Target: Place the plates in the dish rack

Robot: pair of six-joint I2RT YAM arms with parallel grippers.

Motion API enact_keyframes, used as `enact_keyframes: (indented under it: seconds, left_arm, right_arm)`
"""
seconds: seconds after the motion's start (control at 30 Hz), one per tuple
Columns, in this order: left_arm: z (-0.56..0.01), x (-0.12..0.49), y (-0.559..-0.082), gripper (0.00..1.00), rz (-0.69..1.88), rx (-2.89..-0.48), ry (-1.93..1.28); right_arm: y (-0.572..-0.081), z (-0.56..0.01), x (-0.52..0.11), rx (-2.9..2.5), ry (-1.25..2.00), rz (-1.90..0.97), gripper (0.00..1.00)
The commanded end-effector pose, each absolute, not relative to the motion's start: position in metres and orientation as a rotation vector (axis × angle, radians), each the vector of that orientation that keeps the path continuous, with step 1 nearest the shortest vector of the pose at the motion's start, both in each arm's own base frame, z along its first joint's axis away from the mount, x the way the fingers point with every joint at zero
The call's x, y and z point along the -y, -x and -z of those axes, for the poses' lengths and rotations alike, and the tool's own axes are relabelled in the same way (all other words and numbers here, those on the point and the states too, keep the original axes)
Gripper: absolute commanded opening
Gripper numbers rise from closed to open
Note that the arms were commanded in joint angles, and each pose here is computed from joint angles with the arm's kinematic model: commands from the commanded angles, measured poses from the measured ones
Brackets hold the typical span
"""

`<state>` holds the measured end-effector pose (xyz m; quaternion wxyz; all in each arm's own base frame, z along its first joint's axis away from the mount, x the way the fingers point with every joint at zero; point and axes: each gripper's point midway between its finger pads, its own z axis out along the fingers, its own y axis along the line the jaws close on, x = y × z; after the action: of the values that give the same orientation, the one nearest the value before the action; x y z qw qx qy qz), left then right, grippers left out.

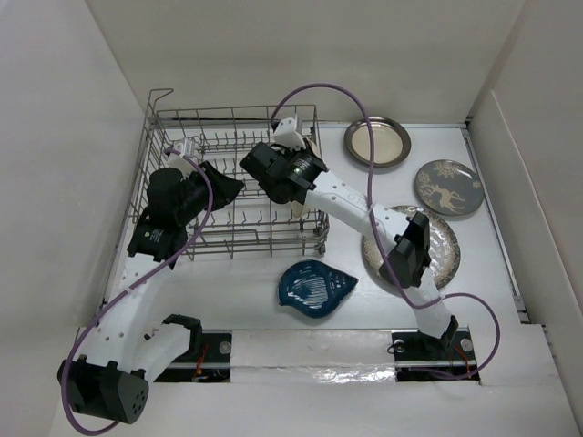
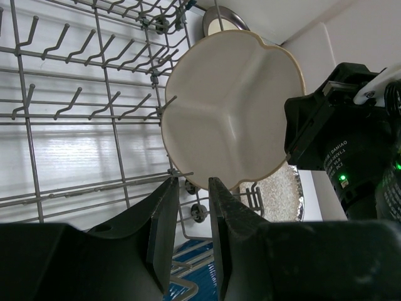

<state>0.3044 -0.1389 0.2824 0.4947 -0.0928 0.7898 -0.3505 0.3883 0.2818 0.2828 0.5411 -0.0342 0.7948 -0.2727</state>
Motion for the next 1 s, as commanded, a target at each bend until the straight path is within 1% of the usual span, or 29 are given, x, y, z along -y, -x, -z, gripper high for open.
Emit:
enact_keyframes:
  seconds: [0.0, 0.03, 0.07, 0.13, 0.17, 0.23, 0.3, 0.43, 0.6, 0.67, 0.7, 0.73, 0.77, 0.8, 0.83, 0.87, 0.93, 0.97]
  left_arm:
    - [-0.302, 0.141, -0.306, 0.23, 0.879, -1.851, 0.2]
    - [-0.302, 0.141, -0.306, 0.23, 0.881, -1.85, 0.199]
    - [-0.303, 0.141, -0.306, 0.23, 0.882, -1.848, 0.197]
    - [-0.302, 0.141, -0.306, 0.23, 0.883, -1.85, 0.199]
    - [-0.301, 0.139, -0.307, 0.23, 0.881, -1.85, 0.205]
    - [-0.3, 0.141, -0.307, 0.23, 0.892, -1.849, 0.201]
    - [-0.297, 0.143, -0.306, 0.23, 0.909, -1.855, 0.196]
    - [-0.292, 0.141, -0.308, 0.24, 0.923, -1.86, 0.207]
    - [-0.29, 0.141, -0.308, 0.24, 0.921, -1.863, 0.209]
    - [-0.29, 0.141, -0.308, 0.24, 0.92, -1.861, 0.21]
    - [-0.29, 0.141, -0.308, 0.24, 0.919, -1.861, 0.208]
    - [-0.291, 0.141, -0.308, 0.24, 0.919, -1.861, 0.208]
    - [-0.29, 0.141, -0.309, 0.24, 0.917, -1.862, 0.21]
    - [-0.29, 0.141, -0.309, 0.24, 0.918, -1.864, 0.209]
    - [-0.29, 0.141, -0.309, 0.24, 0.919, -1.864, 0.207]
    - [-0.29, 0.141, -0.309, 0.24, 0.92, -1.864, 0.206]
    - [-0.289, 0.141, -0.309, 0.24, 0.916, -1.867, 0.205]
    - [-0.288, 0.141, -0.309, 0.24, 0.914, -1.868, 0.205]
  right_arm:
    - [-0.381, -0.316, -0.308, -1.823, -0.071, 0.381, 0.11]
    - [-0.381, -0.316, -0.307, -1.814, -0.091, 0.353, 0.15]
    - [-0.381, -0.316, -0.309, -1.812, -0.101, 0.331, 0.16]
    - [-0.382, -0.309, -0.312, -1.808, -0.113, 0.295, 0.23]
    - [-0.381, -0.313, -0.313, -1.805, -0.125, 0.263, 0.23]
    - [-0.383, -0.312, -0.319, -1.8, -0.136, 0.213, 0.29]
    - [-0.383, -0.304, -0.325, -1.812, -0.128, 0.177, 0.32]
    - [-0.388, -0.282, -0.326, -1.83, -0.127, 0.195, 0.52]
    - [-0.387, -0.27, -0.327, -1.845, -0.138, 0.192, 0.54]
    - [-0.385, -0.279, -0.328, -1.847, -0.142, 0.152, 0.55]
    - [-0.384, -0.285, -0.328, -1.845, -0.142, 0.135, 0.57]
    - [-0.383, -0.292, -0.329, -1.839, -0.145, 0.106, 0.63]
    - [-0.381, -0.309, -0.325, -1.834, -0.15, 0.044, 0.66]
    - [-0.38, -0.321, -0.327, -1.818, -0.142, -0.007, 0.73]
    - [-0.376, -0.325, -0.327, -1.817, -0.132, -0.039, 0.76]
    - [-0.373, -0.336, -0.327, -1.806, -0.132, -0.091, 0.8]
    - [-0.367, -0.381, -0.314, -1.73, -0.16, -0.258, 0.87]
    - [-0.363, -0.37, -0.315, -1.747, -0.115, -0.303, 0.87]
